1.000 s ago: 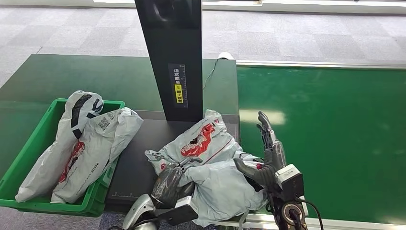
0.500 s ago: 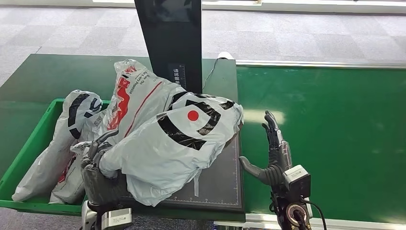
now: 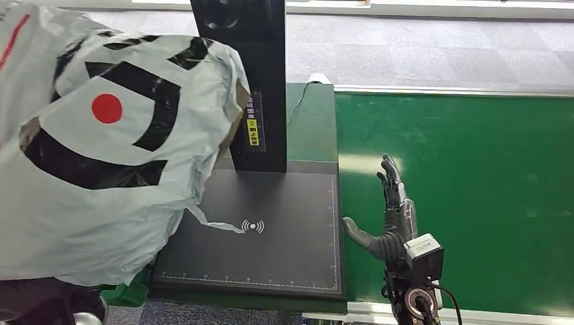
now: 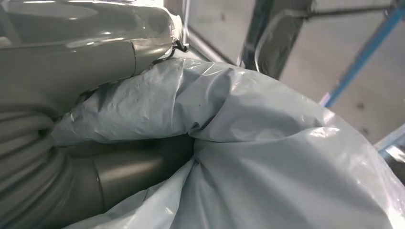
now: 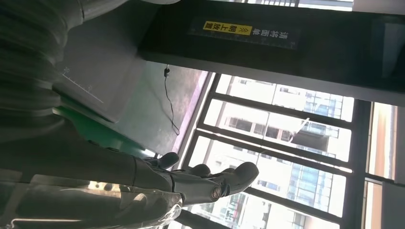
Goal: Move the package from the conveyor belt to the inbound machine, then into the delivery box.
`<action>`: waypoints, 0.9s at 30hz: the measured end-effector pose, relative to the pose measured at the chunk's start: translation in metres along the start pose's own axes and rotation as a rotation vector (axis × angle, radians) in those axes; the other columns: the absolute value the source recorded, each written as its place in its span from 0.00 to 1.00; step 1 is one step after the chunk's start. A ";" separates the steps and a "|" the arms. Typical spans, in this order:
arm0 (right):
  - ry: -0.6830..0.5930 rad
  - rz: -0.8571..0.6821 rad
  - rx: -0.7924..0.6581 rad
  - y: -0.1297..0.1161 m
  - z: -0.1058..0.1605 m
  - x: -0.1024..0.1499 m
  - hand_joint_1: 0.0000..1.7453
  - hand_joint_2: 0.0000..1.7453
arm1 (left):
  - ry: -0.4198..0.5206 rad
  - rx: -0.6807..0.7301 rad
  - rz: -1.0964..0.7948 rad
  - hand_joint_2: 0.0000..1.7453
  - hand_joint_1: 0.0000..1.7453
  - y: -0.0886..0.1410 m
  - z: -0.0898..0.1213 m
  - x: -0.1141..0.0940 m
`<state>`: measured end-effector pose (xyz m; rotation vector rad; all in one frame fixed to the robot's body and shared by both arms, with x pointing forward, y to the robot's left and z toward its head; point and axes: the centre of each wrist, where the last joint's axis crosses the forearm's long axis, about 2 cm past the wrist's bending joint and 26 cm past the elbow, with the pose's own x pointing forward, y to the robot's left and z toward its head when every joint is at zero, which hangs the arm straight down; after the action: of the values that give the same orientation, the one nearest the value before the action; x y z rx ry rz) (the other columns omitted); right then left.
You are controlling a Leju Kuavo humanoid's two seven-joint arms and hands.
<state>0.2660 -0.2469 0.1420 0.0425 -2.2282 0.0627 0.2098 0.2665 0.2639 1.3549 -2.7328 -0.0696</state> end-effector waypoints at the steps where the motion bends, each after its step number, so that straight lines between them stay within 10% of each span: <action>1: 0.002 0.002 -0.002 0.000 0.002 0.000 0.00 1.00 | 0.011 0.005 -0.028 1.00 1.00 0.003 0.000 -0.005; 17: 0.020 0.056 -0.013 -0.012 0.011 0.012 0.00 1.00 | 0.720 -0.700 -0.258 1.00 1.00 -0.038 0.075 -0.075; 27: 0.043 0.072 0.032 -0.010 0.011 0.012 0.00 1.00 | 0.831 -1.149 -0.298 1.00 1.00 -0.067 0.107 -0.095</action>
<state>0.2512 -0.2573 0.1451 -0.0211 -2.1856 0.1370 0.3092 0.3013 0.1459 1.0165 -1.3437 -0.7516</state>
